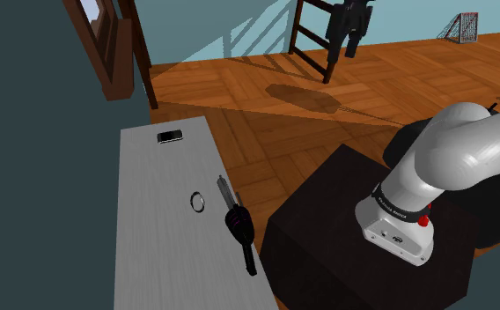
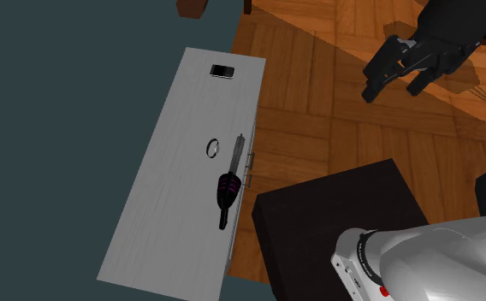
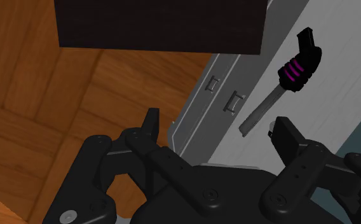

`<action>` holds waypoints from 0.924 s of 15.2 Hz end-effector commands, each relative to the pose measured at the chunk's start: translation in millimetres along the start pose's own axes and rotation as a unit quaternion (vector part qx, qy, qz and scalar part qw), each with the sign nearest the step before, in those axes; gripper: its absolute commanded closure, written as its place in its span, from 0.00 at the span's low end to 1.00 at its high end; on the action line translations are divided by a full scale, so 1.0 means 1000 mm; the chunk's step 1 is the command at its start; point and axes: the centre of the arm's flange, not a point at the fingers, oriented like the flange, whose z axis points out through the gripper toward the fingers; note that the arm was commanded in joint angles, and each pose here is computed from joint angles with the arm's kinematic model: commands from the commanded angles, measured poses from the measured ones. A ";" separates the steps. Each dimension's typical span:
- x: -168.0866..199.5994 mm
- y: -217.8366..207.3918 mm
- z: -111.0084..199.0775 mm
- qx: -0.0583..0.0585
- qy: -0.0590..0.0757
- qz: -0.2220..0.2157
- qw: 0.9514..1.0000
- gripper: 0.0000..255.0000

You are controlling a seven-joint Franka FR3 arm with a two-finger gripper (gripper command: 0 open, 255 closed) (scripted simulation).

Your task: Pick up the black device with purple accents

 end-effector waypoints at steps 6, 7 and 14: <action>0.010 -0.038 0.054 -0.004 -0.002 0.031 0.999 0.00; 0.012 -0.045 0.065 -0.004 -0.002 0.038 0.999 0.00; 0.031 -0.096 0.141 -0.009 -0.004 0.082 0.997 0.00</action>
